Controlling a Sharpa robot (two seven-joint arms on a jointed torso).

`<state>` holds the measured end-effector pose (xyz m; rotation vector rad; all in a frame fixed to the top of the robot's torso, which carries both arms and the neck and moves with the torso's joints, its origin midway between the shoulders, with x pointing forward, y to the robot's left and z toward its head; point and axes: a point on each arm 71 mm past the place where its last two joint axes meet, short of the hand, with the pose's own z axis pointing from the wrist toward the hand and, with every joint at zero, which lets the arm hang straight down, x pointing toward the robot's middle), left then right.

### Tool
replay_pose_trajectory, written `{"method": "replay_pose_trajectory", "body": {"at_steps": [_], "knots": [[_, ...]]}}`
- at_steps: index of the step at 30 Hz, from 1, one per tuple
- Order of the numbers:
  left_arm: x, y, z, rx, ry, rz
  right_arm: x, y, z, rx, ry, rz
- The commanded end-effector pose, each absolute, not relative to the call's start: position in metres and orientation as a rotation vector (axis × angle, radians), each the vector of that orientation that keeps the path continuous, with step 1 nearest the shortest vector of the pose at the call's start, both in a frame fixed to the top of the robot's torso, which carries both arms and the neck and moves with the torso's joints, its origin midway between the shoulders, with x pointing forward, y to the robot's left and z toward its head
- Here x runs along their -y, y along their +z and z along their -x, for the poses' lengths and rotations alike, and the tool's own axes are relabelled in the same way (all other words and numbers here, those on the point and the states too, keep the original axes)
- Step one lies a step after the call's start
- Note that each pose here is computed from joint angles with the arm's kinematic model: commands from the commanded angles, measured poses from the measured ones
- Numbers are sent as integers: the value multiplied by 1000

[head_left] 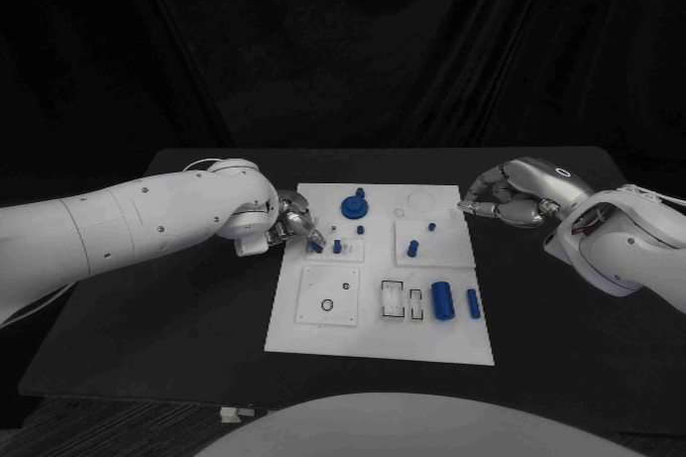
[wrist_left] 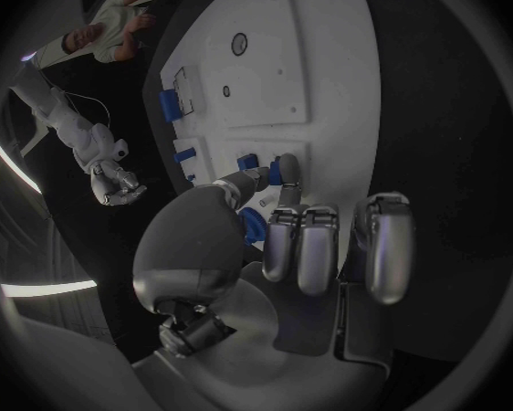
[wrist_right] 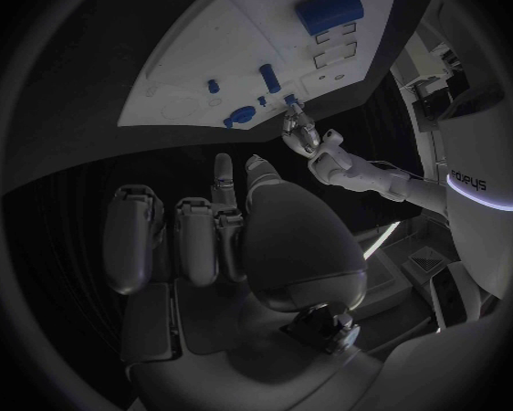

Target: Assemble the parts on the task board

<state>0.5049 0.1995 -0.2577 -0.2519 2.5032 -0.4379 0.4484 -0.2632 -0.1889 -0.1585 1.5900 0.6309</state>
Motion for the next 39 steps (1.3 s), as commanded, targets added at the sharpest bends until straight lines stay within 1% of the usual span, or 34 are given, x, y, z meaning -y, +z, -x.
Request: {"method": "replay_pose_trajectory", "body": {"at_steps": [1, 15, 39], "knots": [[-200, -264, -500, -2539, -424, 243, 264, -191, -448, -1602, 619, 151], [-204, -266, -501, -2547, -397, 253, 264, -191, -449, -1608, 617, 152], [-205, -267, -502, -2546, -377, 265, 264, -192, -449, -1613, 617, 154]]}}
